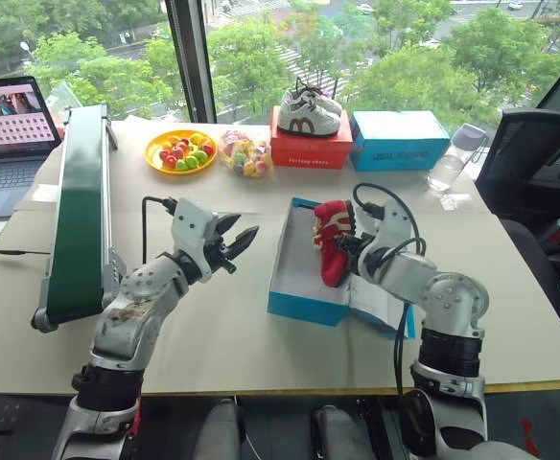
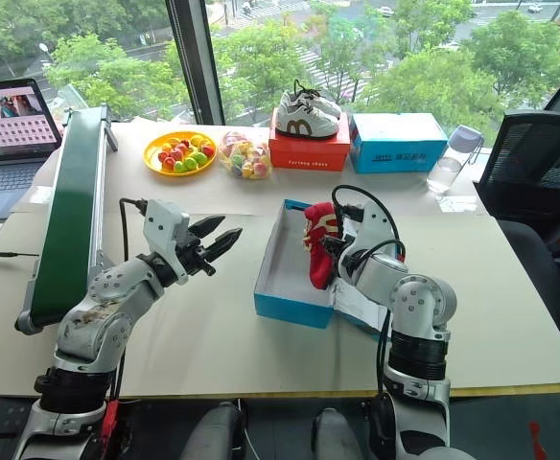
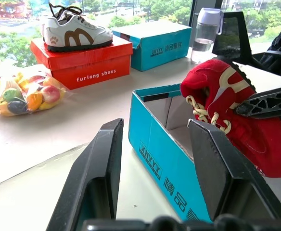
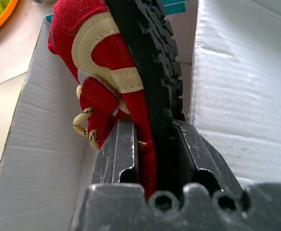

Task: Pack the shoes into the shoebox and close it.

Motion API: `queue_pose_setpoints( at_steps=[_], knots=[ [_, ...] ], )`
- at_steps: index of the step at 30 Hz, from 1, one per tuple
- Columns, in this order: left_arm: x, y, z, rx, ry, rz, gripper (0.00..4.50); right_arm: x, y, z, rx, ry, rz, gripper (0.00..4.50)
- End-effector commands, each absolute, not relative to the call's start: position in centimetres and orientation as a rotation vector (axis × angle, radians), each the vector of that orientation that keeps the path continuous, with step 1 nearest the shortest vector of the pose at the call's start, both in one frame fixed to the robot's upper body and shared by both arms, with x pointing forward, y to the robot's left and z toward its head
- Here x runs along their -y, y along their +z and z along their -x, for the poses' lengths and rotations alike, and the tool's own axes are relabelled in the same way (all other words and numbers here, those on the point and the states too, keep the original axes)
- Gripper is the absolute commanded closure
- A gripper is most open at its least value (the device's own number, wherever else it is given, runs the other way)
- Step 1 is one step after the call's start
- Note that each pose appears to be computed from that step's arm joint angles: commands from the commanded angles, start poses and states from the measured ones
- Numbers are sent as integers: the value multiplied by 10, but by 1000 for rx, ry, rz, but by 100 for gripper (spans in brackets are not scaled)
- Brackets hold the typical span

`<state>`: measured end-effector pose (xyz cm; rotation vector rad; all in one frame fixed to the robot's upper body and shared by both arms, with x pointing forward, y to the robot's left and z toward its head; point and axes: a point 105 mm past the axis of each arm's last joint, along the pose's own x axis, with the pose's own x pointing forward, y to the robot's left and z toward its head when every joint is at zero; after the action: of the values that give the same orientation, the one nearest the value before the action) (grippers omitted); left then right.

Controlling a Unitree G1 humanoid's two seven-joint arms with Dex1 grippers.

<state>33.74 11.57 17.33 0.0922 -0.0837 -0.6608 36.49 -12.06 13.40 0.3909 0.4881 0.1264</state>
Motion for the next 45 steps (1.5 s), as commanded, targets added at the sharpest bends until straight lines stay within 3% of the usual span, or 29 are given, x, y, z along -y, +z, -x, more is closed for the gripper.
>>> queue_pose_setpoints(
  at_steps=[1,4,9,13,23,27,31,33,35,38,43,45],
  knots=[
    [-108,189,-333,158,-678,-104,223,120,118,-368,-538,95,-365,375],
    [-109,191,-333,163,-675,-103,223,121,111,-371,-552,78,-375,375],
    [-113,192,-334,165,-664,-101,218,114,117,-376,-526,96,-403,198],
    [-114,192,-334,166,-660,-97,218,111,141,-382,-435,115,-394,64],
    [-131,198,-342,198,-567,-67,218,92,226,-384,-69,242,-187,64],
    [-181,208,-362,254,-267,-68,218,69,251,-371,55,418,-180,64],
    [-282,205,-366,218,289,-53,218,27,282,-307,214,976,-275,64],
    [-309,190,-361,140,417,-51,218,26,273,-285,215,1123,-187,64],
    [-331,169,-353,38,498,-28,218,30,252,-276,156,1206,-72,11],
    [-339,154,-347,-26,528,28,162,36,222,-276,61,1238,65,0],
    [-338,144,-345,-80,505,36,7,36,194,-278,36,1248,185,0],
    [-339,143,-344,-88,511,31,7,34,185,-278,23,1258,220,0]
  ],
)
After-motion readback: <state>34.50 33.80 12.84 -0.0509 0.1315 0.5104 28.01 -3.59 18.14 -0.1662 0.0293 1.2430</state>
